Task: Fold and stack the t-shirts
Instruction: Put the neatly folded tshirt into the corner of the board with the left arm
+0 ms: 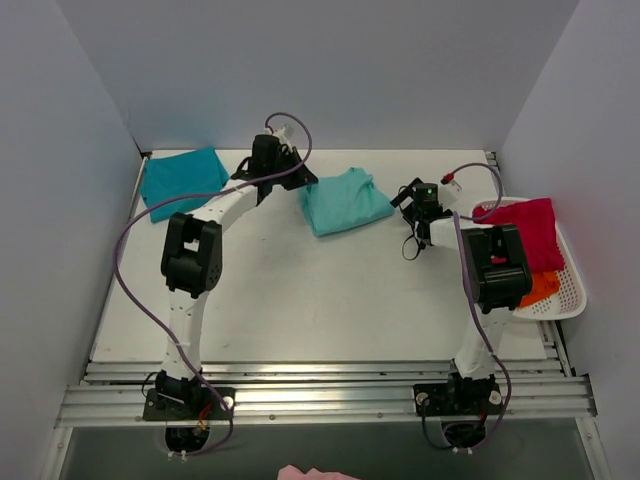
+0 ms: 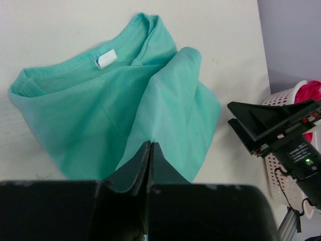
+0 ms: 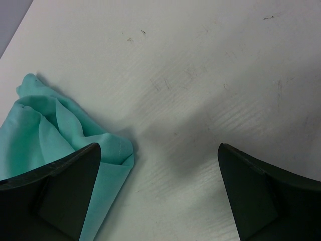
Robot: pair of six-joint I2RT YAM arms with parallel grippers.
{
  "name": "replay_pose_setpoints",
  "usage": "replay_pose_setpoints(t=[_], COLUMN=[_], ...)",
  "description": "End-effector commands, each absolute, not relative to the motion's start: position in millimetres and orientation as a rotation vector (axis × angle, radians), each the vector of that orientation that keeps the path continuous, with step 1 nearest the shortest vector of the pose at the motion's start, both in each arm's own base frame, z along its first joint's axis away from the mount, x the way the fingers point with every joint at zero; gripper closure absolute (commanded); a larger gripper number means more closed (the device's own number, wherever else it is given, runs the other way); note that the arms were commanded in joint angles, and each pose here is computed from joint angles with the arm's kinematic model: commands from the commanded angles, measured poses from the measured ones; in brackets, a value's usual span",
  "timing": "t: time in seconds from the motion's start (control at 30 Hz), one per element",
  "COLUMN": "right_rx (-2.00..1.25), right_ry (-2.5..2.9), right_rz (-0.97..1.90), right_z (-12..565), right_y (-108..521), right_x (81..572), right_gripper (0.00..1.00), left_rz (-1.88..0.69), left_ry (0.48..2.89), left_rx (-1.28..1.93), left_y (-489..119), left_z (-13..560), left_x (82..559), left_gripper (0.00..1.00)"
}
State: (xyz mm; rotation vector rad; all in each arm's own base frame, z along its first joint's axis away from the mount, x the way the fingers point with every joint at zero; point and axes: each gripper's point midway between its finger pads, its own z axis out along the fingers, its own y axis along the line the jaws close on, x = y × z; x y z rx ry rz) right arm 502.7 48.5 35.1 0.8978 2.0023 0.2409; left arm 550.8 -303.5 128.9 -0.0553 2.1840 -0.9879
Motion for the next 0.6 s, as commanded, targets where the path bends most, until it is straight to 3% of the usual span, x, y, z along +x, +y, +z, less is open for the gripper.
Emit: replay_pose_setpoints(t=[0.0,0.17,0.2,0.23,0.27,0.3,0.33,0.37,0.57], right_rx=[0.916,0.916,0.915,0.916,0.911,0.912,0.910,0.909,0.886], right_ry=[2.018,2.028,2.026,2.030,2.033,2.034,2.035,2.031,2.022], right_rz=[0.226,0.234,0.248,0.249,0.254,0.252,0.255,0.259,0.288], right_z=[23.9,17.3,18.2,16.5,15.8,15.3,15.3,16.9,24.2], right_y=[43.2,43.9,45.8,45.6,47.1,46.9,47.4,47.8,53.6], right_x=[501.4,501.5,502.9,503.0,503.4,503.5,503.4,504.4,504.9], right_gripper=[0.02,0.02,0.02,0.02,0.02,0.02,0.02,0.02,0.02], left_rz=[-0.989,-0.907,-0.897,-0.879,-0.882,-0.901,-0.930,-0.934,-0.998], left_ry=[2.100,2.078,2.017,2.076,2.072,2.061,2.027,2.006,1.857], left_rx=[-0.020,-0.091,-0.086,-0.124,-0.146,-0.151,-0.138,-0.151,-0.223], left_y=[-295.0,-258.7,-254.7,-248.2,-236.2,-232.7,-233.4,-225.3,-196.3], left_z=[169.4,150.5,171.0,137.4,132.4,131.9,127.1,123.3,138.4], left_x=[572.3,618.6,634.6,644.0,656.0,664.6,678.8,687.7,713.8], left_gripper=[0.98,0.98,0.98,0.96,0.87,0.69,0.17,0.06,0.06])
